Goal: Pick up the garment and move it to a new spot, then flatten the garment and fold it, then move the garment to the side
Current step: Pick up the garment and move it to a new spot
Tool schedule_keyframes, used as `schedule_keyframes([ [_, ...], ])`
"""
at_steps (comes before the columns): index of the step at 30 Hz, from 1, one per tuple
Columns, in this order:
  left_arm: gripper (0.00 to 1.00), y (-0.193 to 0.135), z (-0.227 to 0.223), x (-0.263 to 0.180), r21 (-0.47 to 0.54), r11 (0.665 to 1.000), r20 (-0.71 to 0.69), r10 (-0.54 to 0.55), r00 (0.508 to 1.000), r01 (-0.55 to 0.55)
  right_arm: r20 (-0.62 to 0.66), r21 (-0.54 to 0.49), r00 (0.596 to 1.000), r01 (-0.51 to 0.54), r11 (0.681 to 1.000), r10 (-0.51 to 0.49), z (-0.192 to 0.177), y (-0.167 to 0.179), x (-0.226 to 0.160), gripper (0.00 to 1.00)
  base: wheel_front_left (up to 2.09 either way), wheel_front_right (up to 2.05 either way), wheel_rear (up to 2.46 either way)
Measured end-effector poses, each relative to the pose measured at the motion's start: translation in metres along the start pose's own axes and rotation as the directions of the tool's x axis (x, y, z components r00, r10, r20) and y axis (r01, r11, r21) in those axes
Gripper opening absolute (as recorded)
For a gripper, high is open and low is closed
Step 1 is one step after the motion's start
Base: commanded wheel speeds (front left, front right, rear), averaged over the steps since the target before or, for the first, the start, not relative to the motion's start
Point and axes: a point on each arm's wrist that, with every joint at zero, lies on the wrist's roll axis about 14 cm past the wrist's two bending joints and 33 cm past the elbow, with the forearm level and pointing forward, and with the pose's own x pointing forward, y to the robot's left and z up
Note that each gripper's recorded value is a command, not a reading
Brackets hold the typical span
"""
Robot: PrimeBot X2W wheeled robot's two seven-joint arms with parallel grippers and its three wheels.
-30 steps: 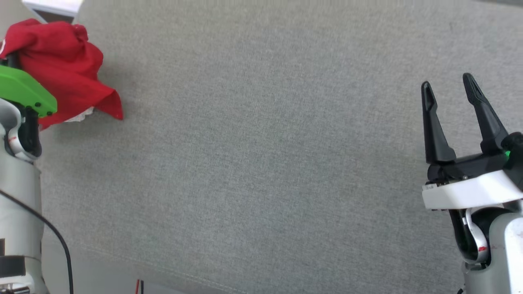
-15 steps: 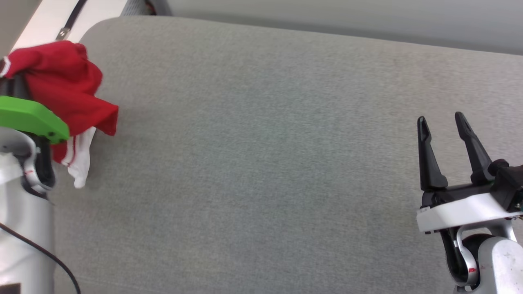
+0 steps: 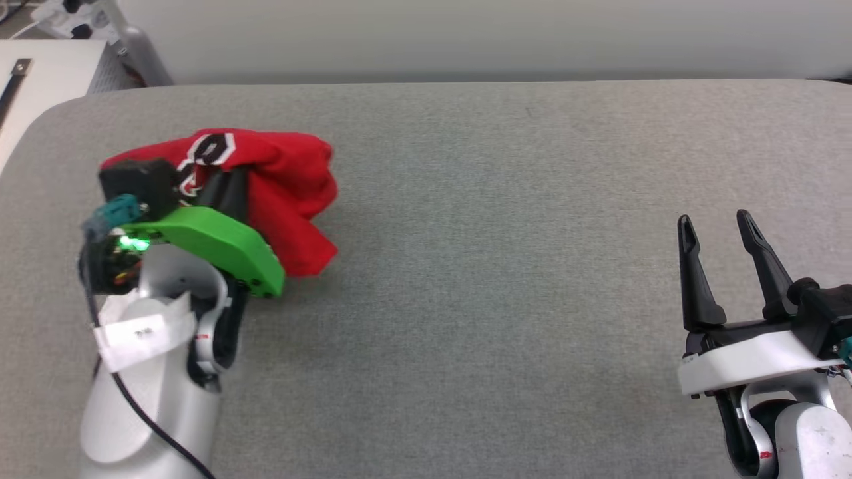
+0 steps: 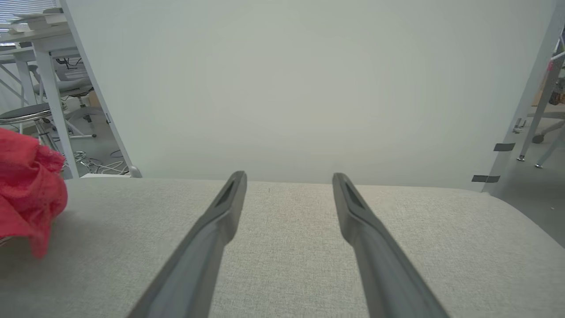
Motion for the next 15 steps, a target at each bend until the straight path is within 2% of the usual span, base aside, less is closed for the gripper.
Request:
schedule_keyframes([
  [4, 0.0, -0.079, -0.012, 0.007, -0.031, 0.979, -0.029, -0.202, 0.979, 0.201, 0.005, -0.02, 0.998, 0.065, 0.998, -0.065, 0.006, -0.021, -0.014, 1.0, 0.0, 0.0, 0.0],
  [9, 0.0, -0.167, -0.04, 0.002, -0.094, 0.906, -0.09, -0.421, 0.903, 0.413, 0.0, -0.037, 0.991, 0.134, 0.99, -0.134, 0.008, -0.042, -0.029, 1.0, 0.0, 0.0, 0.0],
  [15, 0.0, -0.227, -0.089, -0.009, -0.141, 0.824, -0.205, -0.566, 0.798, 0.549, -0.03, -0.039, 0.981, 0.192, 0.981, -0.193, 0.0, -0.06, -0.039, 1.0, 0.0, 0.0, 0.0],
])
